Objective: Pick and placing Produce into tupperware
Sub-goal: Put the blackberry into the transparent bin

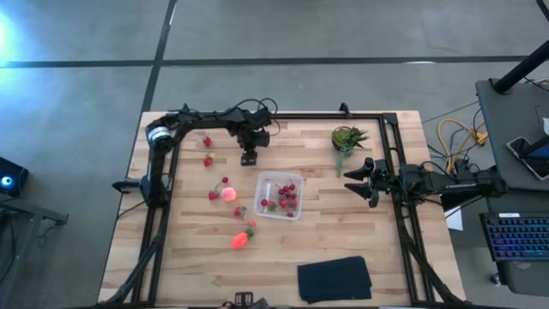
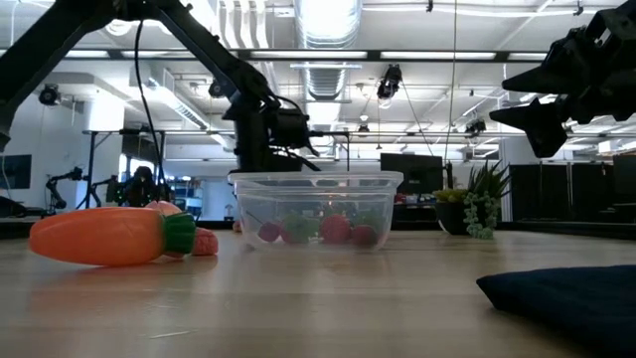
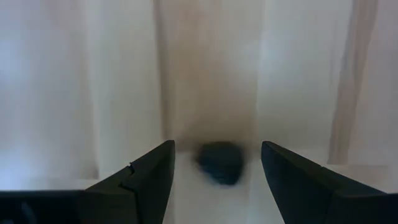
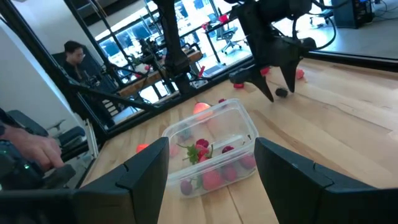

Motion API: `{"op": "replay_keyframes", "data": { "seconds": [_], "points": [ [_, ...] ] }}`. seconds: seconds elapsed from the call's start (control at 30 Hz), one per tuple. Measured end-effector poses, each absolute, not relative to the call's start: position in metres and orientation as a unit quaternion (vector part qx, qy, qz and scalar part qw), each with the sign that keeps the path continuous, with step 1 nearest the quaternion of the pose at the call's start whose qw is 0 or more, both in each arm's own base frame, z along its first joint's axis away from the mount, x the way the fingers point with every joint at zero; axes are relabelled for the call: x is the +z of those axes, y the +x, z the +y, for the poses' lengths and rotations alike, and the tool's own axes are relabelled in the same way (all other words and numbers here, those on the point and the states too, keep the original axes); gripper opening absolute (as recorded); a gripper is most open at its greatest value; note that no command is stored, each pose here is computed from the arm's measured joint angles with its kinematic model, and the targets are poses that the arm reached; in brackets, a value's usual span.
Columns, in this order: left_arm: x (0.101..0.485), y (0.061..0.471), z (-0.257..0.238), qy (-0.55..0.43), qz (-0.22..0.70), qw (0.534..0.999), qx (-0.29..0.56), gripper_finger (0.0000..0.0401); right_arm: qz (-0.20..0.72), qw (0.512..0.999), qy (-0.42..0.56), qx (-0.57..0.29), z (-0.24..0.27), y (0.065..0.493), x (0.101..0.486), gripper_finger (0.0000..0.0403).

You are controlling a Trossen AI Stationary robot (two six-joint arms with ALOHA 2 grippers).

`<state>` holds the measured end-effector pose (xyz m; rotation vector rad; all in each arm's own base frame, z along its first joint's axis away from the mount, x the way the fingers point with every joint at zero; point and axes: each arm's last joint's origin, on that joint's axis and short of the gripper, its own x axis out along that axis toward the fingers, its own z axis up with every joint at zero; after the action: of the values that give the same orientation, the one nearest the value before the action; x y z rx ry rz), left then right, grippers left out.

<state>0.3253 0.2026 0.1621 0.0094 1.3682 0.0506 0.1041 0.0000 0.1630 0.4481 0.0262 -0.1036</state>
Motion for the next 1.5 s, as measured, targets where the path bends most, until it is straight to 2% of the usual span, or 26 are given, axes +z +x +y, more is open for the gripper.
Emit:
{"op": "replay_keyframes", "data": {
  "seconds": [0.63,1.03,1.23,1.37,1.5],
  "points": [
    [0.163,0.325,0.206,0.011,0.629,0.776,0.037,0.0078,0.013,0.974,0.222,-0.051,0.000,0.104,0.163,0.0228],
    [0.170,0.321,0.202,-0.012,0.633,0.773,0.054,0.0077,0.013,0.974,0.222,-0.051,0.000,0.104,0.163,0.0228],
    [0.216,0.316,0.186,-0.001,0.583,0.811,0.050,0.0077,0.013,0.974,0.222,-0.051,0.000,0.104,0.163,0.0228],
    [0.253,0.313,0.158,0.001,0.520,0.854,-0.006,0.0077,0.013,0.974,0.222,-0.051,0.000,0.104,0.163,0.0228],
    [0.272,0.318,0.124,0.016,0.483,0.873,-0.068,0.0077,0.013,0.974,0.222,-0.051,0.000,0.104,0.163,0.0228]
  ]
}}
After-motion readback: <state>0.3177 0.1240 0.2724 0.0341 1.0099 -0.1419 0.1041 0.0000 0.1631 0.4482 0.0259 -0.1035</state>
